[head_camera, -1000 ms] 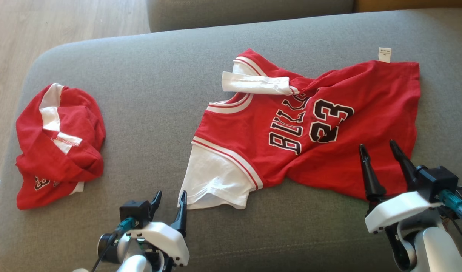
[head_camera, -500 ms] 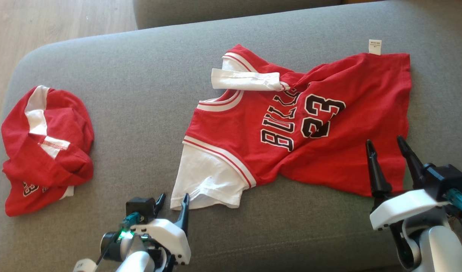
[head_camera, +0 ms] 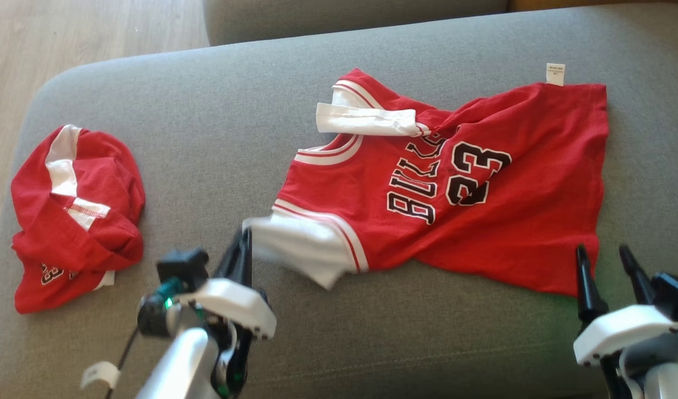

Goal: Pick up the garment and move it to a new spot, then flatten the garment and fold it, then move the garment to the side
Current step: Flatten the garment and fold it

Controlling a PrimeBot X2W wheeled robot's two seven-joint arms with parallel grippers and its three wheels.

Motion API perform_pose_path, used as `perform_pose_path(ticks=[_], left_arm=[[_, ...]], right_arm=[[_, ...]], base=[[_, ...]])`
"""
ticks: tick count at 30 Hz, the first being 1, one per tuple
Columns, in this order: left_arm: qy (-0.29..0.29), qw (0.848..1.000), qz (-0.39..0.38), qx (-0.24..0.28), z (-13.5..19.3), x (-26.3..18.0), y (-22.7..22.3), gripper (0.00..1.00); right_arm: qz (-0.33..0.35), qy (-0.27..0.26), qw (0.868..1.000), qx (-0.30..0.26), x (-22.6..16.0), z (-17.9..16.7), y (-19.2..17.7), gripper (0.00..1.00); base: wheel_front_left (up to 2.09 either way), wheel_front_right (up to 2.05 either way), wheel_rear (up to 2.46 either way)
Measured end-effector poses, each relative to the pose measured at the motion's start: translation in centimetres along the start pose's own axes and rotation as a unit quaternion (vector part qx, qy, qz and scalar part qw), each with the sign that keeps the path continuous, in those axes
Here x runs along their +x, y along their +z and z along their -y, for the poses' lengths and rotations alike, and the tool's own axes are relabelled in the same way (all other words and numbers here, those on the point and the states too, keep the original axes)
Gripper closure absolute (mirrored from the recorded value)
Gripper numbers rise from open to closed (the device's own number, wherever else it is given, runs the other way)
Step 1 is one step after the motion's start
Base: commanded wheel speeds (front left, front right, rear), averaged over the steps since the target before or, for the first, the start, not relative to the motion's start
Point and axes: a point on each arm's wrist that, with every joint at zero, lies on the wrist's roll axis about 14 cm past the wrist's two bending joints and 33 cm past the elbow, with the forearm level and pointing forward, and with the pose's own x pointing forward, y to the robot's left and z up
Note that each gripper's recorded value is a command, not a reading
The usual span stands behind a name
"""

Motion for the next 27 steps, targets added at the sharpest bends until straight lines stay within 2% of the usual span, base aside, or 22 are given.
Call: perform_pose_path(ticks=[4, 10, 14, 22, 27], left_arm=[[-0.026, 0.995, 0.091, -0.007, 1.3, 0.6, 5.8, 1.0], [-0.03, 0.988, 0.152, -0.012, 1.6, 0.1, 9.2, 1.0], [-0.035, 0.987, 0.153, -0.013, 1.9, 0.0, 9.2, 1.0], [-0.035, 0.988, 0.148, -0.015, 1.7, -0.2, 8.7, 1.0], [-0.029, 0.989, 0.146, -0.016, 1.3, -0.3, 8.6, 1.0]], right_arm=[[-0.05, -0.023, 0.998, 0.035, -0.9, 1.2, -3.0, 0.0], [-0.105, -0.044, 0.989, 0.099, -2.0, 1.7, -6.8, 0.0], [-0.127, -0.056, 0.985, 0.105, -2.5, 2.1, -8.6, 0.0], [-0.122, -0.057, 0.983, 0.121, -0.8, 1.4, -9.0, 0.0], [-0.143, -0.056, 0.981, 0.119, -1.0, 1.0, -10.4, 0.0]], base=[[0.0, 0.0, 0.0], [0.0, 0.0, 0.0], [0.0, 0.0, 0.0], [0.0, 0.0, 0.0], [0.0, 0.0, 0.0]])
